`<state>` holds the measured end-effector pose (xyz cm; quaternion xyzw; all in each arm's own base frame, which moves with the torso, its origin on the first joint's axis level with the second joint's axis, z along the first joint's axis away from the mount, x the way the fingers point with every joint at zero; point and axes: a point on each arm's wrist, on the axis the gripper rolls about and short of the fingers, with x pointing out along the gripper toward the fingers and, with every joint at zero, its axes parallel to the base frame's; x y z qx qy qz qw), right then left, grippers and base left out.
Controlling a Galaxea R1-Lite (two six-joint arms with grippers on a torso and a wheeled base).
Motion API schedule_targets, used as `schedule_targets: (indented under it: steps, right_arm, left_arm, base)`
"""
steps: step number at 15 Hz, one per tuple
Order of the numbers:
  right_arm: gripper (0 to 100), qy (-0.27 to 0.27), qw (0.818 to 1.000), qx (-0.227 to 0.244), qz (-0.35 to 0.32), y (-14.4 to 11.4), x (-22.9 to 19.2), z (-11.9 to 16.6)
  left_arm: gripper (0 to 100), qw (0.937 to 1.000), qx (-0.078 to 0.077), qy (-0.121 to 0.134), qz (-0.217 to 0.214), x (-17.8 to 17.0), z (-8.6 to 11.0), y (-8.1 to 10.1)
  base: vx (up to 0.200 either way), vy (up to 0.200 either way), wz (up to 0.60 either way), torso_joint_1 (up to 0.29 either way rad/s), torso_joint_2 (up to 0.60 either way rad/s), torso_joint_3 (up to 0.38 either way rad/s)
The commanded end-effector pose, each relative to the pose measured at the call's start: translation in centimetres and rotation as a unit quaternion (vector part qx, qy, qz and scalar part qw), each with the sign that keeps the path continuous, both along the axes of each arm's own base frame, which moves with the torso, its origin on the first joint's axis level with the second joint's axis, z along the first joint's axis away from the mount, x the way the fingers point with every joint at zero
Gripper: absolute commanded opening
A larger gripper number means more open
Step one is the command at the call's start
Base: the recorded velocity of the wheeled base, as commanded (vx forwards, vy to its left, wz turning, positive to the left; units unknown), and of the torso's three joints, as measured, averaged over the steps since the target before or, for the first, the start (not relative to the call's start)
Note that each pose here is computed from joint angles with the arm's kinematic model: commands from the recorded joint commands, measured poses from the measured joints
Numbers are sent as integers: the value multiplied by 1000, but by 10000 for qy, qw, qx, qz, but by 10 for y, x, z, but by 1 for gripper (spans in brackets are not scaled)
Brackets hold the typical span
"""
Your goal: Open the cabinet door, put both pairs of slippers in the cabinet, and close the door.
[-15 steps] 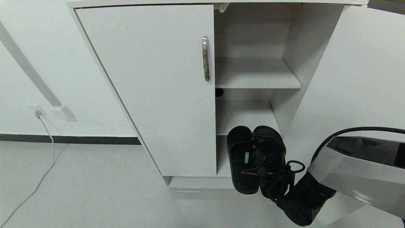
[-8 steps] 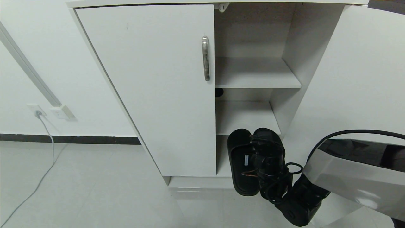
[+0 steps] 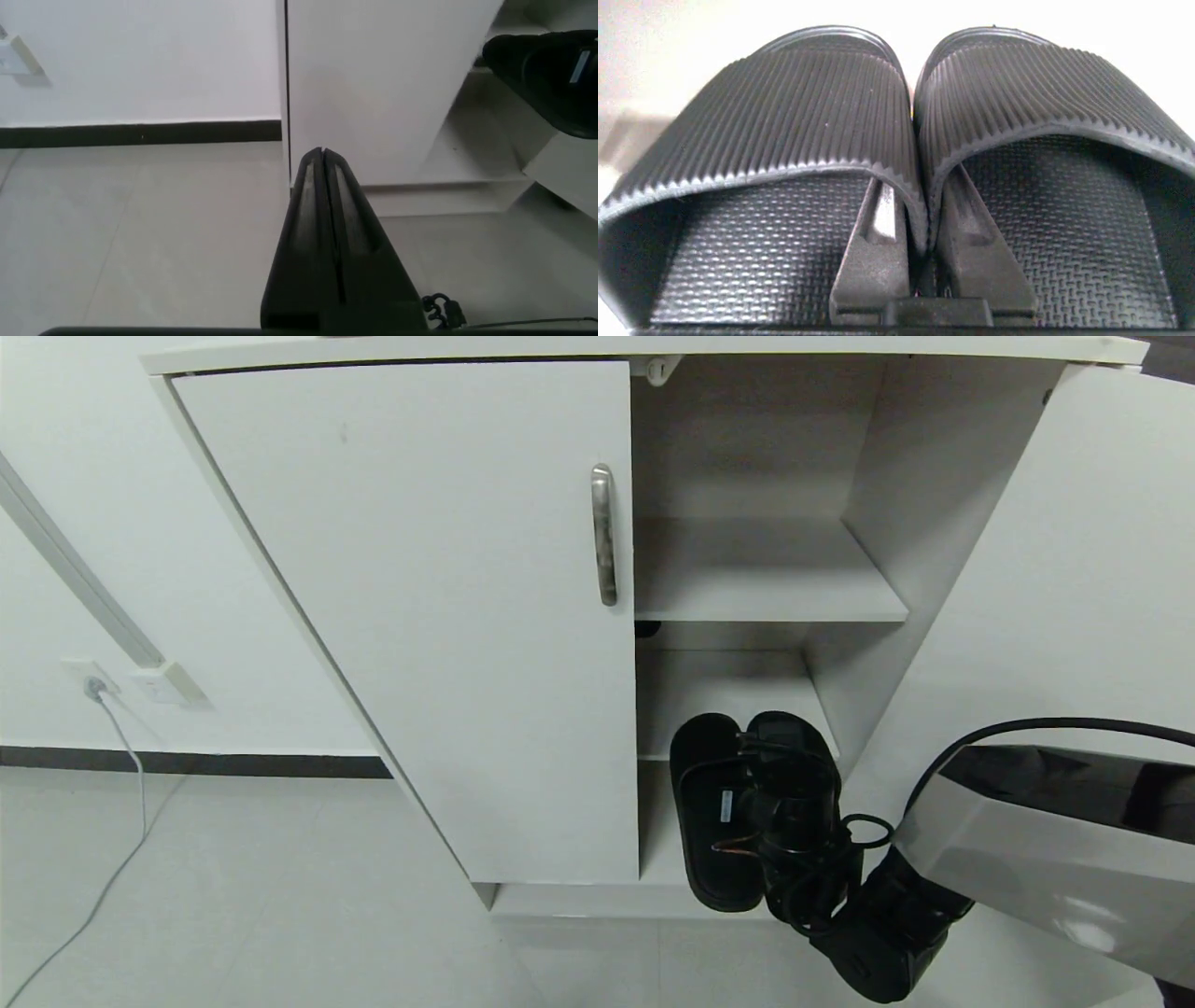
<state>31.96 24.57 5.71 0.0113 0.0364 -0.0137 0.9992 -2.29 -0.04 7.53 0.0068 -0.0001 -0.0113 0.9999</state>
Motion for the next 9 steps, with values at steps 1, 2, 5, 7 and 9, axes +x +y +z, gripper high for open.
schedule_targets:
  steps: [1,2,5,7,9]
  right_arm:
    - [0,-7,10000,8,-2,0,0,1]
    - [0,-7,10000,8,-2,0,0,1]
    - [0,29,10000,-28,-1,-1,0,-1]
    - [0,2,10000,-1,6,-1,4,1]
    - [0,21,10000,-1,29,-4,13,1]
  left_arm:
    - [0,10000,-7,0,-2,0,0,0]
    - [0,10000,-7,0,-2,0,0,0]
    - [0,10000,-14,0,-2,0,0,0]
    - [0,10000,-14,0,-2,0,0,0]
    - [0,10000,-14,0,-2,0,0,0]
  base:
    - [200,0,0,2,2,2]
    - [0,0,0,0,0,0]
    - [0,0,0,0,0,0]
    - [0,0,0,0,0,0]
    - [0,0,0,0,0,0]
